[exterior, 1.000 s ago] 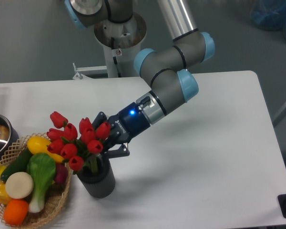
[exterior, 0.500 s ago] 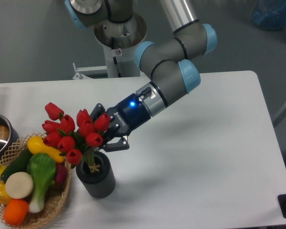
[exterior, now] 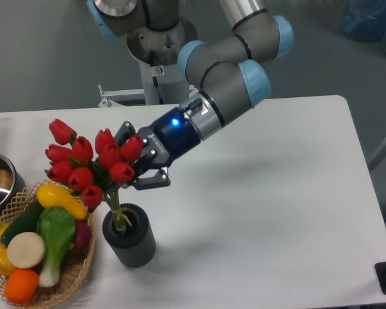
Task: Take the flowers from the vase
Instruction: 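Lift the gripped tulip bouquet up out of the grey vase, then carry the tulip bouquet up and away from the vase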
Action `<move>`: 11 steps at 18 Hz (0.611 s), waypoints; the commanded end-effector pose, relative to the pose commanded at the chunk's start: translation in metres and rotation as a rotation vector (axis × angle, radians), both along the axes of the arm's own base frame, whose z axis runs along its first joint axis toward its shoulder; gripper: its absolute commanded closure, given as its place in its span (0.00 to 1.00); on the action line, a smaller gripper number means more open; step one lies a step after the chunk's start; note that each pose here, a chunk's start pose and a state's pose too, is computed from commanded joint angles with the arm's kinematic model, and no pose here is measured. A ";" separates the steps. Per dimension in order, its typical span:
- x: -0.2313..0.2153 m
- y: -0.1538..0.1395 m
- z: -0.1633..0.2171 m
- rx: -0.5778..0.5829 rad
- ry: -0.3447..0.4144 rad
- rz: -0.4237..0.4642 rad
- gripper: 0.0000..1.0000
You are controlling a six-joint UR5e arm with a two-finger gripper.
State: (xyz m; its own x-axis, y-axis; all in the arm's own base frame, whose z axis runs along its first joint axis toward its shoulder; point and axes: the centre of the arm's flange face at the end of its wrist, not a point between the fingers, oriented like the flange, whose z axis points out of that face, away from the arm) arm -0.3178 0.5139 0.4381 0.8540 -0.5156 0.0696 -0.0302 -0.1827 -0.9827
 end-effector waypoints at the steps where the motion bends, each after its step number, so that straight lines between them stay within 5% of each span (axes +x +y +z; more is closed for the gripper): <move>1: 0.001 -0.001 0.003 0.003 0.004 0.002 0.66; 11: 0.007 -0.015 0.043 0.032 0.010 0.016 0.66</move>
State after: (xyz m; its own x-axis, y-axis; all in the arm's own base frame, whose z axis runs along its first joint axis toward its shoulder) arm -0.3110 0.4991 0.4814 0.8629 -0.5034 0.0446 -0.0373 -0.1514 -0.9878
